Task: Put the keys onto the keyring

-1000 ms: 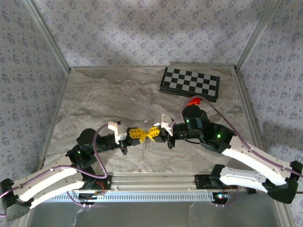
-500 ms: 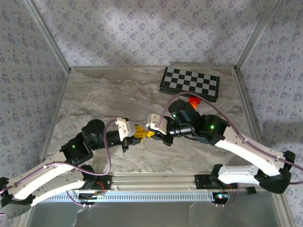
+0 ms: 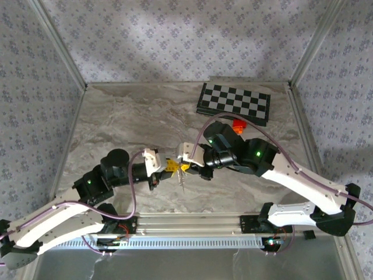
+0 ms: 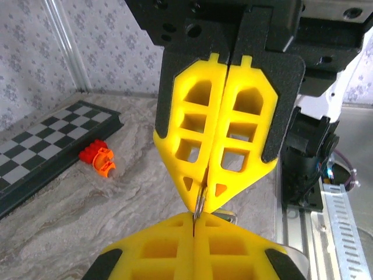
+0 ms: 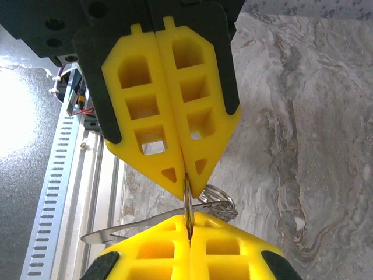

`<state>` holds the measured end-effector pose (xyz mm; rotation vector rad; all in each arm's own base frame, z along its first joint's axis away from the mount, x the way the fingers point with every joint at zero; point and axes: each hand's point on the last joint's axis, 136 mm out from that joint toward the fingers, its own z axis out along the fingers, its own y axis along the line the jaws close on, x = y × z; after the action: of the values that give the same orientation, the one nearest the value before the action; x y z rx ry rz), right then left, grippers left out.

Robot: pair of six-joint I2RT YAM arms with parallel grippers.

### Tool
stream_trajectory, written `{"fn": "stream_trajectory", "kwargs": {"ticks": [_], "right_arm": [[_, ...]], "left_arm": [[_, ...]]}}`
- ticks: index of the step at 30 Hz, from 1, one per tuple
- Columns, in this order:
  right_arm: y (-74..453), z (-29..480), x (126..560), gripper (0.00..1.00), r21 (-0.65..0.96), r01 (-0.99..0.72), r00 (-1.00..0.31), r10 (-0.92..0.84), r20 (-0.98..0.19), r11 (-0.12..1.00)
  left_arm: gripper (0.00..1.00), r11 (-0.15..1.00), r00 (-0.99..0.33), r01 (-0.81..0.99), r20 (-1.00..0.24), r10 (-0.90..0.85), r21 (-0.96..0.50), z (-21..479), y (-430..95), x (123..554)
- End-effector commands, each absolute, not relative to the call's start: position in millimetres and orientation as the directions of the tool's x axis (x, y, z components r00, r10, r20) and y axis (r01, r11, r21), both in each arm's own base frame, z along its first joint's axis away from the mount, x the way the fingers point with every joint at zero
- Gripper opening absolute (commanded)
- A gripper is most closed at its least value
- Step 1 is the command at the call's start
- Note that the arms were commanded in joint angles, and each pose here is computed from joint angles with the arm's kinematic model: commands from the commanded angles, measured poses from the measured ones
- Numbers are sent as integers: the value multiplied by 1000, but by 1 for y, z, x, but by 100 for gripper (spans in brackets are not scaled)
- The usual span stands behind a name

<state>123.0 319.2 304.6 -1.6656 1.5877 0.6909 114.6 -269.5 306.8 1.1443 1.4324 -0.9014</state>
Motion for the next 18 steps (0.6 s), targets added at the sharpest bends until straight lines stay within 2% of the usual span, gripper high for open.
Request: {"fn": "stream_trajectory", "kwargs": {"ticks": [1,4,8,12,18], "right_arm": [[322,321,117,16,-144,-989,112,-533,-839,18],[323,326,112,25,-115,-993,96,-481,-871,11],[326,341,111,27,-116,-993,102,-397,-912,12],[324,348,112,22,-128,-992,113,-369,-923,16],[323,352,112,11,-132,-991,118,-344,-932,17]], "left_arm": [[0,231,47,972,-999,11,48,345,-269,105],[0,203,56,978,-998,-42,47,352,-268,99],[0,189,75,980,-993,-89,57,357,-266,95],[0,172,93,983,-987,-134,69,360,-265,90],[0,165,100,984,-979,-177,71,362,-264,88]]}}
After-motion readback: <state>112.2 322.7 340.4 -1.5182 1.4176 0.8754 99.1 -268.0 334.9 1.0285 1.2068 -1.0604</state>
